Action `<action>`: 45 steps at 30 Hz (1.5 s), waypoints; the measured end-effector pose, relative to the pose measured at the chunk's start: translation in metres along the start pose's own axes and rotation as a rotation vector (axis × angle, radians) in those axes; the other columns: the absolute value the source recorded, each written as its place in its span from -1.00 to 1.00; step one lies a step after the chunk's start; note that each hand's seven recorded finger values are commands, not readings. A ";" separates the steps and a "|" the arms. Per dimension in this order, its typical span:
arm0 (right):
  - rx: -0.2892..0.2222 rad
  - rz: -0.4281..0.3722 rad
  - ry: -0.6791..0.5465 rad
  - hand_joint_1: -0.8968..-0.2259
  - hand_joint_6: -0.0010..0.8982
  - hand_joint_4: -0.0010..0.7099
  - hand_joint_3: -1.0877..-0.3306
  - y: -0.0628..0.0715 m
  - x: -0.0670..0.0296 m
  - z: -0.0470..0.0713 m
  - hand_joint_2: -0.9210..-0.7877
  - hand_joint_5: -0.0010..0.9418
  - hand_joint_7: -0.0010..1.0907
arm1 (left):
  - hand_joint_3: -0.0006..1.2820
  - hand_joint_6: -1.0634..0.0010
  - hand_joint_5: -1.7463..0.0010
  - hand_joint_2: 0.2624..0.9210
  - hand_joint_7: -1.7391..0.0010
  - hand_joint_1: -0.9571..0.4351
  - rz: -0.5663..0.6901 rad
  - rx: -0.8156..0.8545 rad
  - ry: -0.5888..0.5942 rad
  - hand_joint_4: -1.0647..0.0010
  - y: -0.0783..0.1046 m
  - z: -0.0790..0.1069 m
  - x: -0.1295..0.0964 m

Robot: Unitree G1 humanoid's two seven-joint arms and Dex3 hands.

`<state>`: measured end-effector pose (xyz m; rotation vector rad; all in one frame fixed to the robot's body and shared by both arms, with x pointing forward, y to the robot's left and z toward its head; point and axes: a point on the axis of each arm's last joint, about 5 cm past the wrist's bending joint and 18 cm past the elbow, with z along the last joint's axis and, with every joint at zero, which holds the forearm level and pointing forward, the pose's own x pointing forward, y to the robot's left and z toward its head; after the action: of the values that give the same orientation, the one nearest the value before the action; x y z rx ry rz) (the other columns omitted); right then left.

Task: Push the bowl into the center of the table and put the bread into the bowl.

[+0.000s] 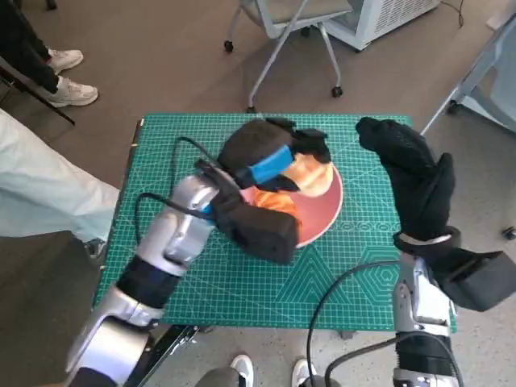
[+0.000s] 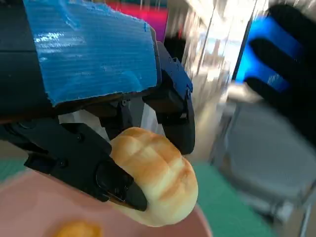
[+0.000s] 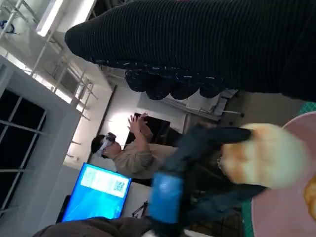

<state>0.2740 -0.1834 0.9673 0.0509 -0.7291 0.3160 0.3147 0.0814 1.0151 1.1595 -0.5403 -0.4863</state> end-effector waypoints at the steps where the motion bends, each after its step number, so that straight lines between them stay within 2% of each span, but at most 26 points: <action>1: -0.001 -0.001 0.000 -0.44 -0.91 -0.44 -0.37 0.000 -0.0005 0.000 -1.00 -1.00 -0.03 | -0.92 0.15 0.45 0.93 0.49 0.13 -0.022 0.001 0.011 0.04 -0.001 0.000 0.000; 3: -0.004 -0.002 0.002 -0.43 -0.91 -0.44 -0.38 -0.001 -0.0017 0.001 -1.00 -1.00 -0.03 | -0.96 0.23 0.77 0.95 0.79 -0.06 -0.078 0.008 0.034 0.25 -0.004 0.000 0.001; 5: -0.007 -0.003 0.002 -0.42 -0.91 -0.44 -0.38 -0.002 -0.0024 0.001 -1.00 -1.00 -0.03 | -0.97 0.29 0.88 0.97 0.89 -0.18 -0.125 0.012 0.053 0.40 -0.006 0.001 0.001; 8: -0.011 -0.004 0.001 -0.41 -0.91 -0.43 -0.38 -0.003 -0.0024 0.002 -1.00 -0.99 -0.03 | -0.98 0.37 0.96 0.99 0.96 -0.33 -0.174 0.016 0.069 0.59 -0.007 0.001 0.001; 13: -0.015 -0.005 -0.001 -0.39 -0.91 -0.42 -0.38 -0.003 -0.0024 0.002 -1.00 -0.99 -0.03 | -0.93 0.48 0.99 1.00 0.99 -0.51 -0.199 0.009 0.072 0.76 -0.006 -0.001 -0.001; 15: -0.017 -0.006 -0.005 -0.38 -0.91 -0.42 -0.38 -0.003 -0.0021 0.003 -1.00 -0.99 -0.03 | -0.87 0.52 1.00 1.00 1.00 -0.58 -0.199 0.002 0.069 0.80 -0.006 -0.003 -0.002; 16: -0.017 -0.006 -0.007 -0.38 -0.91 -0.42 -0.37 -0.003 -0.0018 0.004 -1.00 -0.99 -0.03 | -0.75 0.54 1.00 1.00 1.00 -0.65 -0.199 -0.002 0.066 0.83 -0.006 -0.004 -0.003; 20: -0.017 -0.006 -0.015 -0.39 -0.91 -0.42 -0.33 -0.002 -0.0004 0.006 -1.00 -0.99 -0.03 | -0.50 0.57 1.00 1.00 1.00 -0.74 -0.186 -0.040 0.046 0.86 -0.008 -0.009 -0.008; 24: -0.018 -0.004 -0.019 -0.42 -0.90 -0.41 -0.30 -0.002 0.0007 0.008 -1.00 -0.99 -0.04 | -0.24 0.60 1.00 1.00 1.00 -0.77 -0.172 -0.112 0.042 0.89 -0.006 -0.016 -0.015; 27: -0.020 -0.003 -0.022 -0.44 -0.90 -0.40 -0.29 -0.003 0.0014 0.009 -1.00 -0.99 -0.04 | -0.12 0.61 1.00 1.00 1.00 -0.75 -0.160 -0.210 0.040 0.91 0.002 -0.024 -0.023; 32: -0.023 -0.003 -0.026 -0.47 -0.89 -0.40 -0.28 -0.003 0.0027 0.010 -1.00 -0.99 -0.05 | 0.09 0.64 1.00 1.00 1.00 -0.72 -0.070 -0.376 0.000 0.93 0.024 -0.031 -0.035; 38: -0.024 0.000 -0.041 -0.47 -0.89 -0.39 -0.27 -0.003 0.0068 0.013 -1.00 -0.99 -0.05 | 0.32 0.64 1.00 1.00 1.00 -0.76 0.108 -0.516 -0.103 0.93 0.045 -0.032 -0.051; 41: -0.026 0.007 -0.056 -0.47 -0.89 -0.40 -0.28 -0.002 0.0106 0.016 -1.00 -0.99 -0.06 | 0.36 0.63 1.00 1.00 1.00 -0.77 0.210 -0.608 -0.167 0.94 0.049 -0.032 -0.059; 45: -0.028 0.020 -0.085 -0.47 -0.90 -0.40 -0.29 0.000 0.0184 0.022 -1.00 -0.99 -0.05 | 0.30 0.63 1.00 1.00 0.99 -0.79 0.325 -0.728 -0.258 0.95 0.048 -0.028 -0.065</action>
<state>0.2729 -0.1820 0.9956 0.0304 -0.8191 0.3245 0.2858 0.1569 1.0421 0.3061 -0.6828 -0.4928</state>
